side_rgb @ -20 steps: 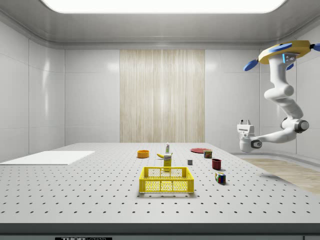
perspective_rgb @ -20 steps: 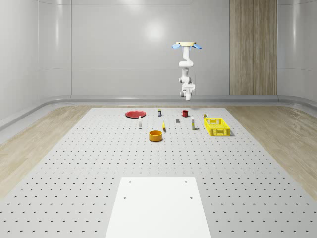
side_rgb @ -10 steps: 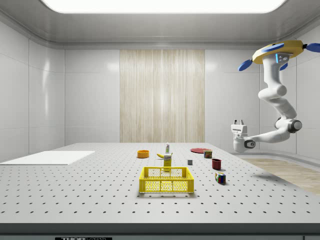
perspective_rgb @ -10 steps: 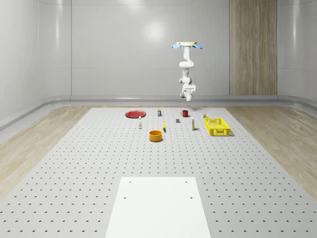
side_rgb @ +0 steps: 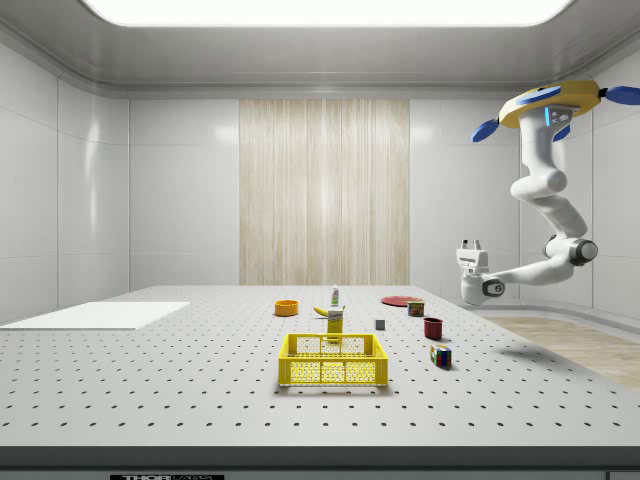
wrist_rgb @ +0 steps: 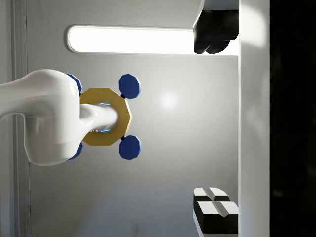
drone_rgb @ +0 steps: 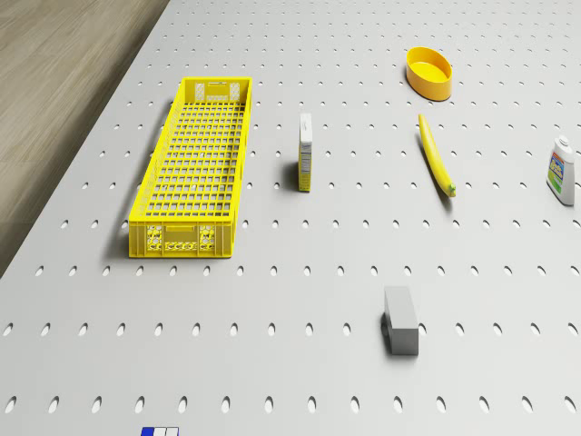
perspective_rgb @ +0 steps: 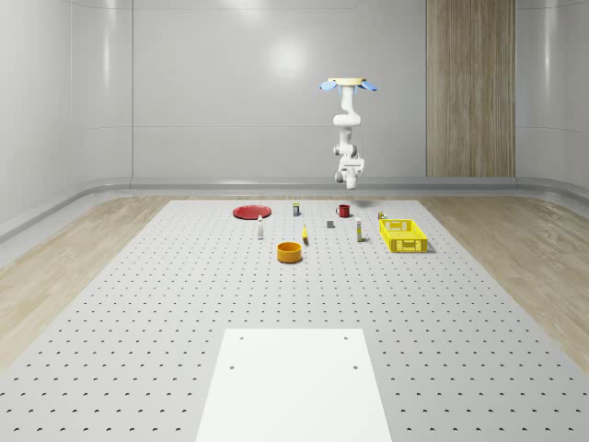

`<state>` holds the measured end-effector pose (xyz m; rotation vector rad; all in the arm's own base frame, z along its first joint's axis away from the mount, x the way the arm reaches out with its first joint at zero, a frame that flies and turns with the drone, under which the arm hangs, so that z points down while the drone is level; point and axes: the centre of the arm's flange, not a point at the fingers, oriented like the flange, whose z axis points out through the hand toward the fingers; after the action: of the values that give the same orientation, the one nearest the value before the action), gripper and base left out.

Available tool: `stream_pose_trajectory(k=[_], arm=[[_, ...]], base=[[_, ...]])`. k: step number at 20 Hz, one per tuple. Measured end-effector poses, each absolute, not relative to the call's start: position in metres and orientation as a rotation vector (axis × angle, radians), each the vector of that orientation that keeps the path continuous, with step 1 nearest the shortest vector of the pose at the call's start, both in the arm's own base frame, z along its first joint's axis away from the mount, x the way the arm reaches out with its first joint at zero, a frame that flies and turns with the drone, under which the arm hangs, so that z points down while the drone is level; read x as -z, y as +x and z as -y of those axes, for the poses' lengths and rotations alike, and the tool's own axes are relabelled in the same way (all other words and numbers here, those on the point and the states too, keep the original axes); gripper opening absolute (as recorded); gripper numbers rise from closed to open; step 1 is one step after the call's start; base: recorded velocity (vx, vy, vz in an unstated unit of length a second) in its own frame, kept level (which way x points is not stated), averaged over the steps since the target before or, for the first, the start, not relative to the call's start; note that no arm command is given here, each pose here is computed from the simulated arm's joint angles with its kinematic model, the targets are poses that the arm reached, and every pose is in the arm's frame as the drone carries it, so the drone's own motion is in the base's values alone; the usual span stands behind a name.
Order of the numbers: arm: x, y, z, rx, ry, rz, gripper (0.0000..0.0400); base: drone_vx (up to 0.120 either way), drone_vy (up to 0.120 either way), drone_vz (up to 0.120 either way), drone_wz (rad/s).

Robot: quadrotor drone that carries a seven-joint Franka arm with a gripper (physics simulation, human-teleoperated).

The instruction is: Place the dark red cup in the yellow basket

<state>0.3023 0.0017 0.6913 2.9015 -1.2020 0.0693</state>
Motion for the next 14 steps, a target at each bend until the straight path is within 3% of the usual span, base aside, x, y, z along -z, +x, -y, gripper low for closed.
stream_pose_trajectory(k=[5, 9, 14], arm=[[-0.691, 0.3019, -0.004, -0.088, 2.883, 1.195, 0.0400], [-0.691, 0.3016, -0.008, -0.114, 2.850, 1.181, 0.0400], [-0.690, 0.3013, -0.018, -0.175, 2.760, 1.145, 0.0400]], base=[[0.000, 0.000, -0.064, 0.000], [0.000, 0.000, -0.120, 0.000], [0.000, -0.120, -0.120, 0.000]])
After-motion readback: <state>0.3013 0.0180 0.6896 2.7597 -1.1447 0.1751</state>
